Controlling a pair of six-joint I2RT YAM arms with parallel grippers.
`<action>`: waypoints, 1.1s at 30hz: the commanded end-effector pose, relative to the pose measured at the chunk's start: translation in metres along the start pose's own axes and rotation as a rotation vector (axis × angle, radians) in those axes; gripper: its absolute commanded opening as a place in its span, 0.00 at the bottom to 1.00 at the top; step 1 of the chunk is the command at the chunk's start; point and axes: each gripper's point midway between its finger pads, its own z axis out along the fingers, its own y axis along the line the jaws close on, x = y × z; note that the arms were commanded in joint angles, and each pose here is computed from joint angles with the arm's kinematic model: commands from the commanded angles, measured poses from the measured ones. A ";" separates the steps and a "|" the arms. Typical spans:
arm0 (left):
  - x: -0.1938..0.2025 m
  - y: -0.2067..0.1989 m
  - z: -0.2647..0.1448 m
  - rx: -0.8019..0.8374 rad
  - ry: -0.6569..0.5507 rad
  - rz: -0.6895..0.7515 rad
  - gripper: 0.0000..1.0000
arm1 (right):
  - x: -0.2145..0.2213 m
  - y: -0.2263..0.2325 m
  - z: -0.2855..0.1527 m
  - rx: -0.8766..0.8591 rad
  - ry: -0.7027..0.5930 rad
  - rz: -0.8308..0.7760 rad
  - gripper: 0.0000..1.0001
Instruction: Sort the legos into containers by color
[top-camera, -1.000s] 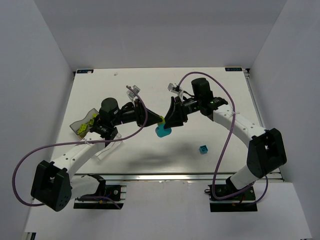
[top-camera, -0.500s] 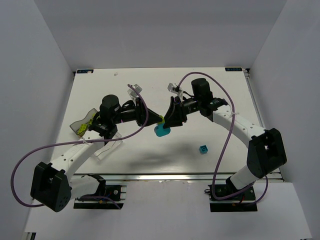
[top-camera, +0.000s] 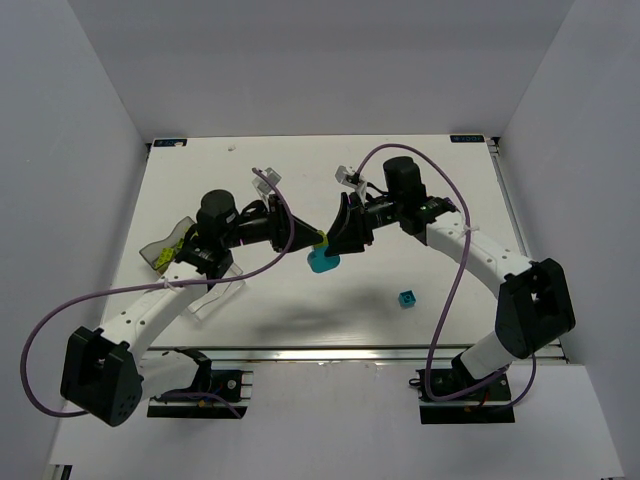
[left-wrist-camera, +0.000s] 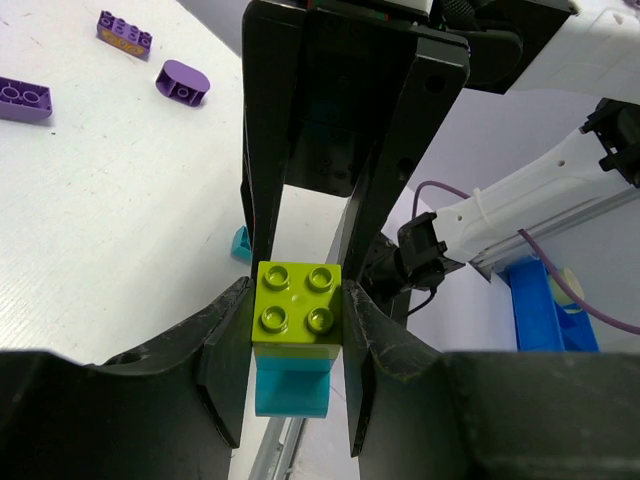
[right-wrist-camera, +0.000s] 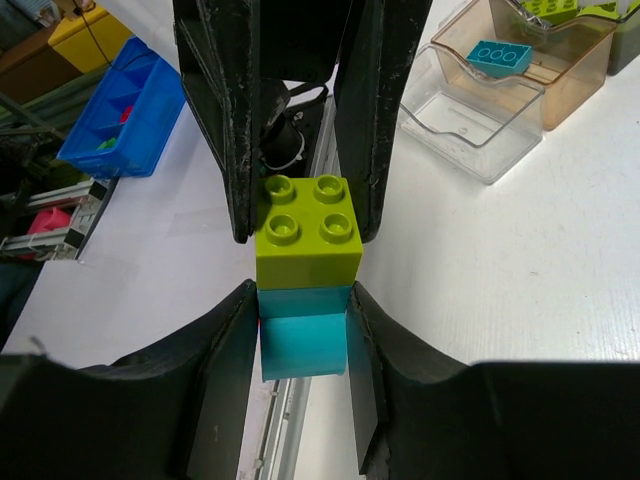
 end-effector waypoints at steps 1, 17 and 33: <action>-0.042 -0.007 -0.013 -0.020 -0.149 0.089 0.00 | 0.005 0.015 -0.002 -0.034 0.006 0.021 0.00; -0.056 0.019 -0.034 -0.161 -0.210 0.082 0.00 | 0.011 0.014 -0.002 -0.013 0.013 0.017 0.00; 0.005 0.233 -0.270 -1.452 -0.141 -0.346 0.00 | 0.024 -0.010 -0.012 0.174 0.098 -0.046 0.00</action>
